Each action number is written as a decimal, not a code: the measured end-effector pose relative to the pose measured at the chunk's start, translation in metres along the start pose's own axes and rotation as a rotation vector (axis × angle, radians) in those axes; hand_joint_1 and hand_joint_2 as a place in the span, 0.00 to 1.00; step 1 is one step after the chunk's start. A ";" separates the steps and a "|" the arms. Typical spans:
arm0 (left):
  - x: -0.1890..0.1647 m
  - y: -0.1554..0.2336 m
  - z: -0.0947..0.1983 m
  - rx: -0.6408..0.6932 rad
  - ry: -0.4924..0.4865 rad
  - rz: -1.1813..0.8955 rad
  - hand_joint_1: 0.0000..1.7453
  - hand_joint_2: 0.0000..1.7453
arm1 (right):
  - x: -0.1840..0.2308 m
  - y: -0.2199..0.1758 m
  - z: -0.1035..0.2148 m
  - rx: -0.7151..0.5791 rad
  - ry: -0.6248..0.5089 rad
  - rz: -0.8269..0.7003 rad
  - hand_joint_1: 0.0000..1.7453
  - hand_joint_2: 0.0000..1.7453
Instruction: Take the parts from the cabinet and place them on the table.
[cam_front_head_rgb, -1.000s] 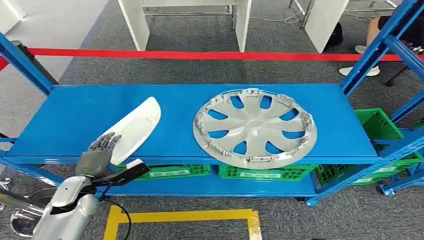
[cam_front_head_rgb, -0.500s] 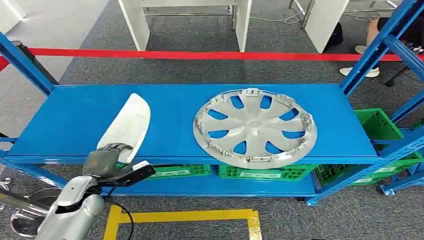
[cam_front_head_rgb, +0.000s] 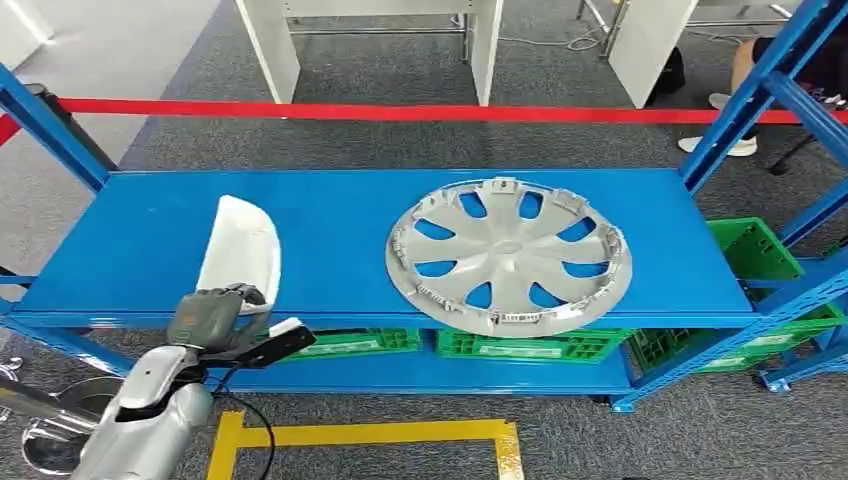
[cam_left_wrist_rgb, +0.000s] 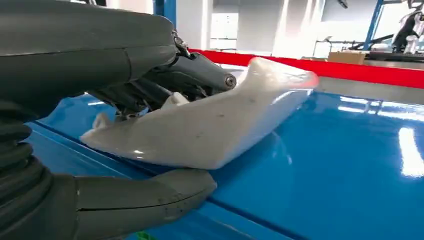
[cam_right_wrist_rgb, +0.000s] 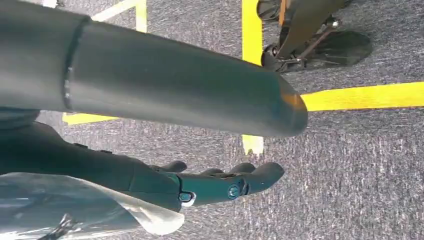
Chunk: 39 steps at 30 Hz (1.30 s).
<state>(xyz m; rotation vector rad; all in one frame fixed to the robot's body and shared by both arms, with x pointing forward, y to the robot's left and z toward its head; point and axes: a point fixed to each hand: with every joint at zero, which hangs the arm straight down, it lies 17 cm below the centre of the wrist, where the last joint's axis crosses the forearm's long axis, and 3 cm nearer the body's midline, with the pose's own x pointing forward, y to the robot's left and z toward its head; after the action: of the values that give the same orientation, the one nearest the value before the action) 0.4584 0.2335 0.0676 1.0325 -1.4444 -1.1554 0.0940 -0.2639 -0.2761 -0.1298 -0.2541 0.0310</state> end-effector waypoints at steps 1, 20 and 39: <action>0.000 0.000 0.000 0.001 0.000 0.000 1.00 1.00 | 0.000 0.000 0.000 0.000 0.000 0.000 0.00 0.00; -0.023 0.130 0.011 0.353 0.014 -0.206 1.00 1.00 | -0.002 -0.002 0.000 -0.004 0.006 -0.008 0.00 0.00; -0.017 0.231 0.026 0.577 -0.027 -0.330 1.00 1.00 | 0.000 0.001 0.000 0.004 0.005 -0.015 0.00 0.00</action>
<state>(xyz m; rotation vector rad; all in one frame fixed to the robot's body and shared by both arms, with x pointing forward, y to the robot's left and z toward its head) 0.4259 0.2967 0.2895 1.7099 -1.7208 -0.9931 0.0937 -0.2632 -0.2764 -0.1244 -0.2502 0.0158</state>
